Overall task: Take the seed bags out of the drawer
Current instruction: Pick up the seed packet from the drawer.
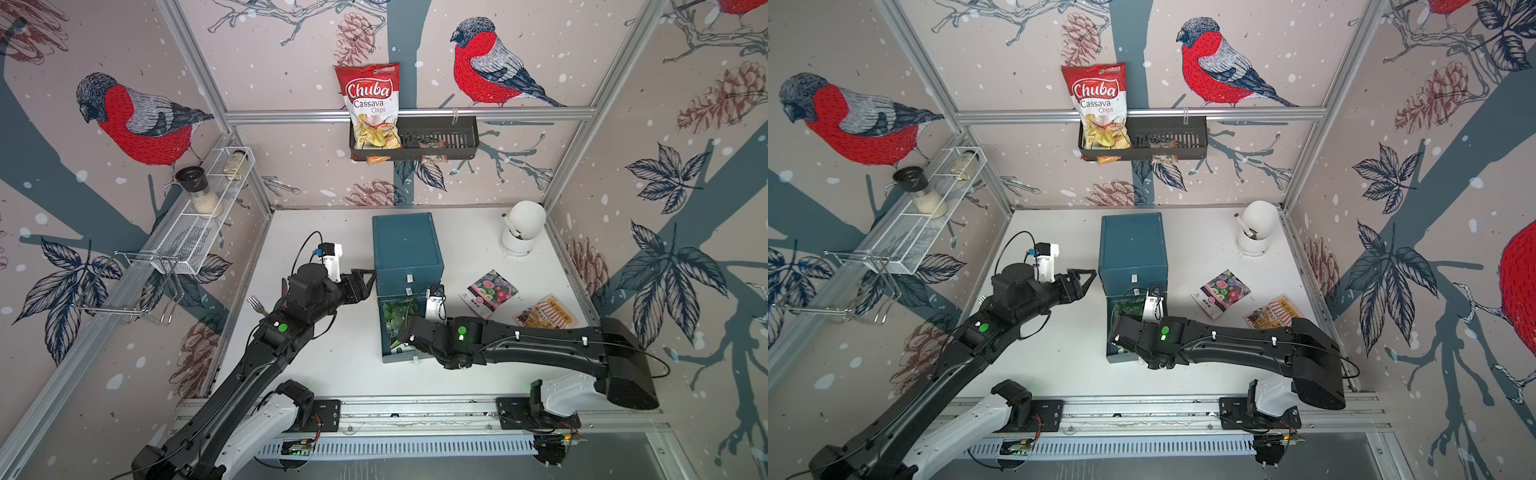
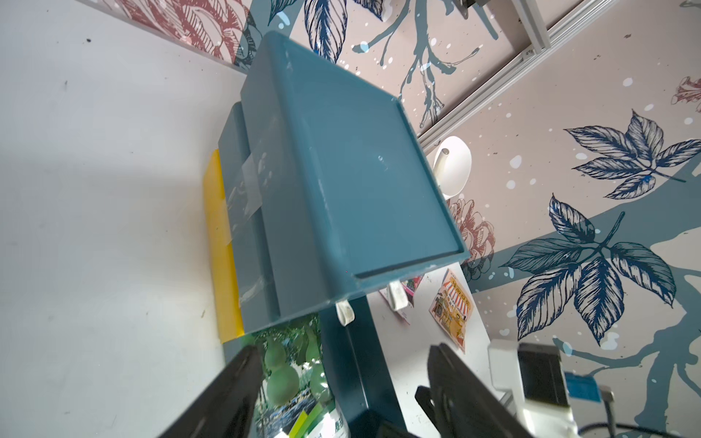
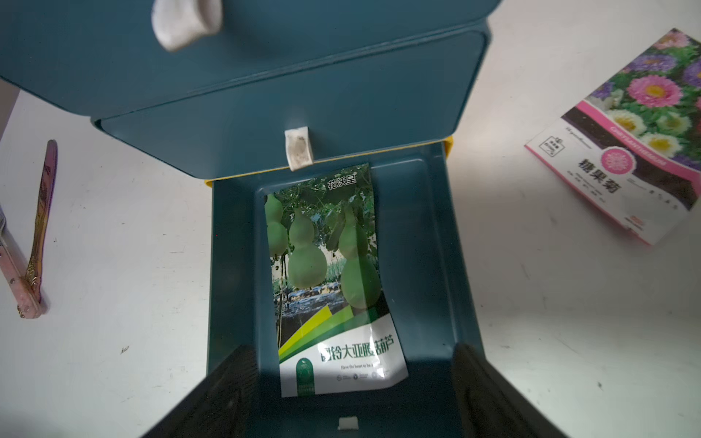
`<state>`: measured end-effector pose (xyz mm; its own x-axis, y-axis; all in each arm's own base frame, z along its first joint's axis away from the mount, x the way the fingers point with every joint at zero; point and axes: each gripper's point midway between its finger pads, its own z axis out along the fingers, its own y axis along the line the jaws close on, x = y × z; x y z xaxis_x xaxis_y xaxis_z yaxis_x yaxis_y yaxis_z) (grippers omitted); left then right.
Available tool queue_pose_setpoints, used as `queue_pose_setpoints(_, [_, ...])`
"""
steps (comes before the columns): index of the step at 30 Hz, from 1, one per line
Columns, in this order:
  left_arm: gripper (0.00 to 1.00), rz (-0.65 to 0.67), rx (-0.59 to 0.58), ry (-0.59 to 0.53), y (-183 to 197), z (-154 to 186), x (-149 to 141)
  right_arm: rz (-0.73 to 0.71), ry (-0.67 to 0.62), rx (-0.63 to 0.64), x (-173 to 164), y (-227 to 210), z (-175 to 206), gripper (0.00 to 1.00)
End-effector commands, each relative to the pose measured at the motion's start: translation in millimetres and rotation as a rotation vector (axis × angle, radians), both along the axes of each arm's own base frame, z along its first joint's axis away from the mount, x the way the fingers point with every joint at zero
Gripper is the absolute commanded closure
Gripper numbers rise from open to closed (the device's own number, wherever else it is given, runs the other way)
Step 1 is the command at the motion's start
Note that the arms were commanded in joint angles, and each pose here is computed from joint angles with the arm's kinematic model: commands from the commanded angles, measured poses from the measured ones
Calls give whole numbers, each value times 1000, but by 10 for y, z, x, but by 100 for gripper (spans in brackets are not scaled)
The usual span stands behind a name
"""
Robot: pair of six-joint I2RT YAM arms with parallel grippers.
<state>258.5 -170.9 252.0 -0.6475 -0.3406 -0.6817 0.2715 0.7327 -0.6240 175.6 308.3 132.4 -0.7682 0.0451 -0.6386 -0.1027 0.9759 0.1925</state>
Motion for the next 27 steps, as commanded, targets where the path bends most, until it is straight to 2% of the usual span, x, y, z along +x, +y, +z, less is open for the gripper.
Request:
queue_pose_setpoints(1, [27,16,-10,66,54,-236,-100,22,16,-15,85,89,-149,15])
queue_pose_setpoints(5, [29,7,-43,132,47,-537,-218,-31,71,-83,178,-17,-498,16])
queue_pose_setpoints(9, [31,5,-45,184,53,-766,-299,-27,120,-68,203,32,-721,19])
queue_pose_setpoints(21, [38,-42,-35,301,-132,-1330,-572,-10,194,-22,146,165,-1003,24])
queue_pose_setpoints(27, [40,-69,-22,334,-251,-1474,-637,47,193,70,145,349,-917,30])
